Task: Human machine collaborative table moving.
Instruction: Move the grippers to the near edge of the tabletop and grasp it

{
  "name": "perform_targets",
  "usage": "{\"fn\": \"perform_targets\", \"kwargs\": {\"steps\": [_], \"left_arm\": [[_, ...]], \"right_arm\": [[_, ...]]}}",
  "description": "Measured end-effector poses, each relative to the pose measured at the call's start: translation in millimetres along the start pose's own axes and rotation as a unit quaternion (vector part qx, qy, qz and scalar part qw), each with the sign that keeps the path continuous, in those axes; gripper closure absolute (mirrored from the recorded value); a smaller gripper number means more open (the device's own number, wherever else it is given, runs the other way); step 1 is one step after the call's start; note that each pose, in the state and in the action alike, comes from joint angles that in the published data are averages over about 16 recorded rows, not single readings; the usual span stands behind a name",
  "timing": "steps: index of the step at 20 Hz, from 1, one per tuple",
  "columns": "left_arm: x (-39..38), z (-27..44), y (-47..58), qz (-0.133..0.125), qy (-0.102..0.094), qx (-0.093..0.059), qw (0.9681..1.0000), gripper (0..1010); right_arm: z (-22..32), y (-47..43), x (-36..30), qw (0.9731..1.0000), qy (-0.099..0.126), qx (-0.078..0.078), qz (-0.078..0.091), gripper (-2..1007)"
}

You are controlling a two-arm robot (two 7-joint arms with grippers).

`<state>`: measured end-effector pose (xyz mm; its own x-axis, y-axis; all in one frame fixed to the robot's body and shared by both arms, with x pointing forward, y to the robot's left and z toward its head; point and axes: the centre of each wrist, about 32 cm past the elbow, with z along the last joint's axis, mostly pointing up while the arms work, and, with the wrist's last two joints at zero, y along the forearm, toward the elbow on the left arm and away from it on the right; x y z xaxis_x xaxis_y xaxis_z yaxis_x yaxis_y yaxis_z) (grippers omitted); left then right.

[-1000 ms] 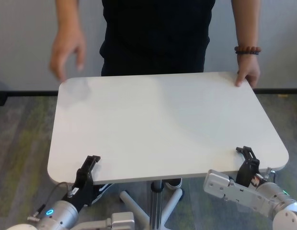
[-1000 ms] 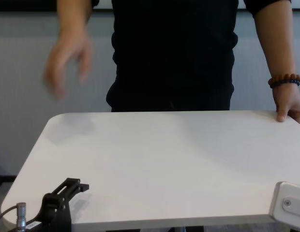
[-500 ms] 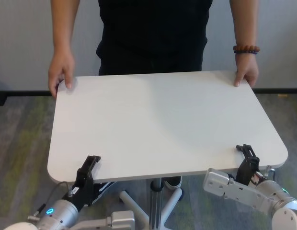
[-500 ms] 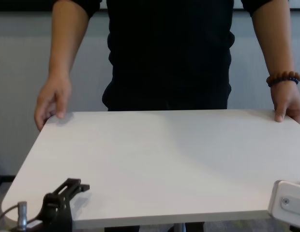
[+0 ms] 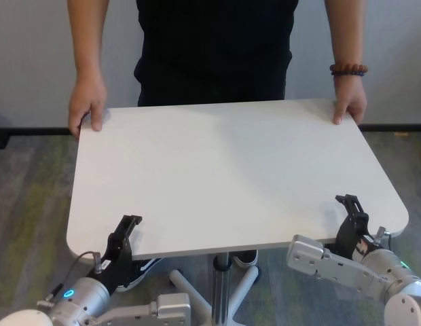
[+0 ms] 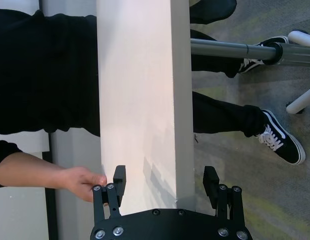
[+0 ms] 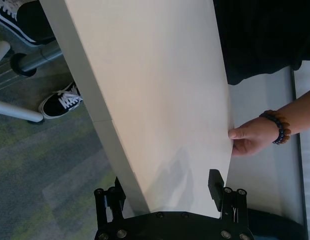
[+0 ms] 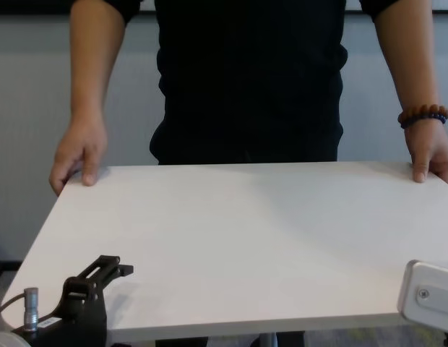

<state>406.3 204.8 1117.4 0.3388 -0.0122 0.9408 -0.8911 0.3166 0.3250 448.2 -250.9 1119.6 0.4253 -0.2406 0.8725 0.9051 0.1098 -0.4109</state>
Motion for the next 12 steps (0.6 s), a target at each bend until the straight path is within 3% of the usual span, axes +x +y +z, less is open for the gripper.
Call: {"fn": "perform_targets", "kwargs": {"steps": [12], "left_arm": [[4.9, 1.3, 2.0, -0.001, 0.0, 0.0, 1.0, 9]], "right_arm": [[0.6, 0.6, 2.1, 1.0, 0.001, -0.001, 0.001, 0]]}}
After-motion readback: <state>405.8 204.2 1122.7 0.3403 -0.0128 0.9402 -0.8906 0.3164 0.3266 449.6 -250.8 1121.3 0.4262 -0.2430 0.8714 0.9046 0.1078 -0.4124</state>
